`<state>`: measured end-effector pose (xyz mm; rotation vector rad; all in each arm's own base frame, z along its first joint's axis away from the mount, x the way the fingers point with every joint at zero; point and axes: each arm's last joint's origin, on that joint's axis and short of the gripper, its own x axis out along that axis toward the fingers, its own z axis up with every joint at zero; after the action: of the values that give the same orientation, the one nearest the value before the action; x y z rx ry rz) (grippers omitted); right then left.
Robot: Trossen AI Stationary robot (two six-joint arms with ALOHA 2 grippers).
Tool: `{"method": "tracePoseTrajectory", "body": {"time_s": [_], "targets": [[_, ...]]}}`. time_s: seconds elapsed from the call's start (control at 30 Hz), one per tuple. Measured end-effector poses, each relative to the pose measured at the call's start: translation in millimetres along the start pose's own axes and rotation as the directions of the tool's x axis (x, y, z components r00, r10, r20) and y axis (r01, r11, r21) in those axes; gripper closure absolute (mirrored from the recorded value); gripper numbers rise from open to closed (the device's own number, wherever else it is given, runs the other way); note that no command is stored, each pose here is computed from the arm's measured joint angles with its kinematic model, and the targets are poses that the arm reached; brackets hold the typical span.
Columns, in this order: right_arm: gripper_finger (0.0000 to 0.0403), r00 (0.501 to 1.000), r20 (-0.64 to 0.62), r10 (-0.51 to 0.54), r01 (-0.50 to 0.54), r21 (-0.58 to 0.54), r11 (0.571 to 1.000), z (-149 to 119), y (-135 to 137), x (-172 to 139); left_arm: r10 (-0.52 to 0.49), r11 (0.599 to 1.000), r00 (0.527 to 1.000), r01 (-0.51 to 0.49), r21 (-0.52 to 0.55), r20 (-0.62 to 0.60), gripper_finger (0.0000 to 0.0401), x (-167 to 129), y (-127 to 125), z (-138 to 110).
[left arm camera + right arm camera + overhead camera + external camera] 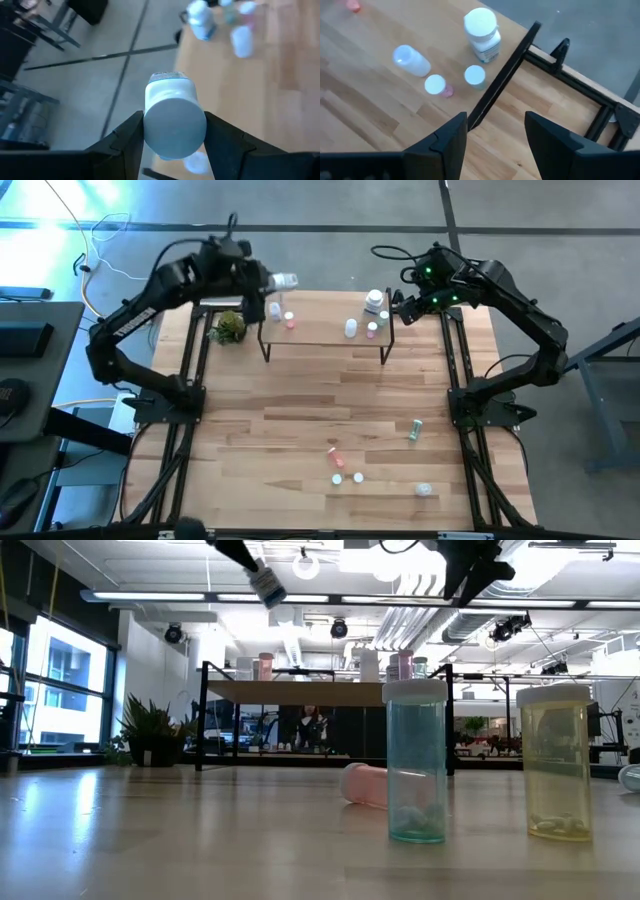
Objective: Pick and place medicine bottles onto shelf by color
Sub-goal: Put the white medicine bottle on the shelf
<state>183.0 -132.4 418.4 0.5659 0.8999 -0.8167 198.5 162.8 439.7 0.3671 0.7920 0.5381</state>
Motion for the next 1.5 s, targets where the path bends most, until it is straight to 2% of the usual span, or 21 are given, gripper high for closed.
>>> {"method": "tracePoseTrajectory", "body": {"time_s": [0.2, 0.43, 0.6, 0.83, 1.07, 1.37, 1.5], "targets": [[0.0213, 1.0, 0.006, -0.018, 0.018, 0.026, 0.999, 0.2, -0.5, 0.0, 0.007, 1.0, 1.0, -0.007, 0.001, -0.006, 0.0239, 23.0, 28.0, 5.9], [0.0213, 1.0, 0.006, -0.018, 0.018, 0.027, 0.999, 0.2, -0.5, 0.0, -0.06, 0.998, 0.998, 0.061, 0.025, -0.033, 0.0239, 59.5, 41.4, 13.3], [0.0213, 1.0, 0.006, -0.018, 0.018, 0.026, 0.999, 0.2, -0.5, 0.0, -0.139, 0.989, 0.983, 0.144, 0.04, -0.122, 0.0239, 84.2, 40.2, 12.1], [0.0213, 1.0, 0.006, -0.018, 0.018, 0.048, 0.999, 0.2, -0.5, 0.0, -0.247, 0.964, 0.939, 0.263, 0.037, -0.239, 0.0239, 111.2, 28.2, 5.6], [0.0213, 0.999, 0.018, -0.052, 0.051, 0.05, 0.997, 0.6, -1.5, 0.0, -0.292, 0.945, 0.908, 0.323, 0.058, -0.299, 0.0239, 136.4, 19.8, 0.0], [0.0213, 0.998, 0.019, -0.054, 0.053, 0.057, 0.997, 0.6, -1.6, 0.0, -0.299, 0.941, 0.891, 0.334, 0.048, -0.343, 0.0239, 140.2, 18.8, -4.7], [0.0213, 0.998, 0.019, -0.054, 0.053, 0.072, 0.996, 0.6, -1.6, 0.0, -0.354, 0.925, 0.872, 0.379, 0.01, -0.339, 0.0239, 139.3, 17.8, -8.4]]}}
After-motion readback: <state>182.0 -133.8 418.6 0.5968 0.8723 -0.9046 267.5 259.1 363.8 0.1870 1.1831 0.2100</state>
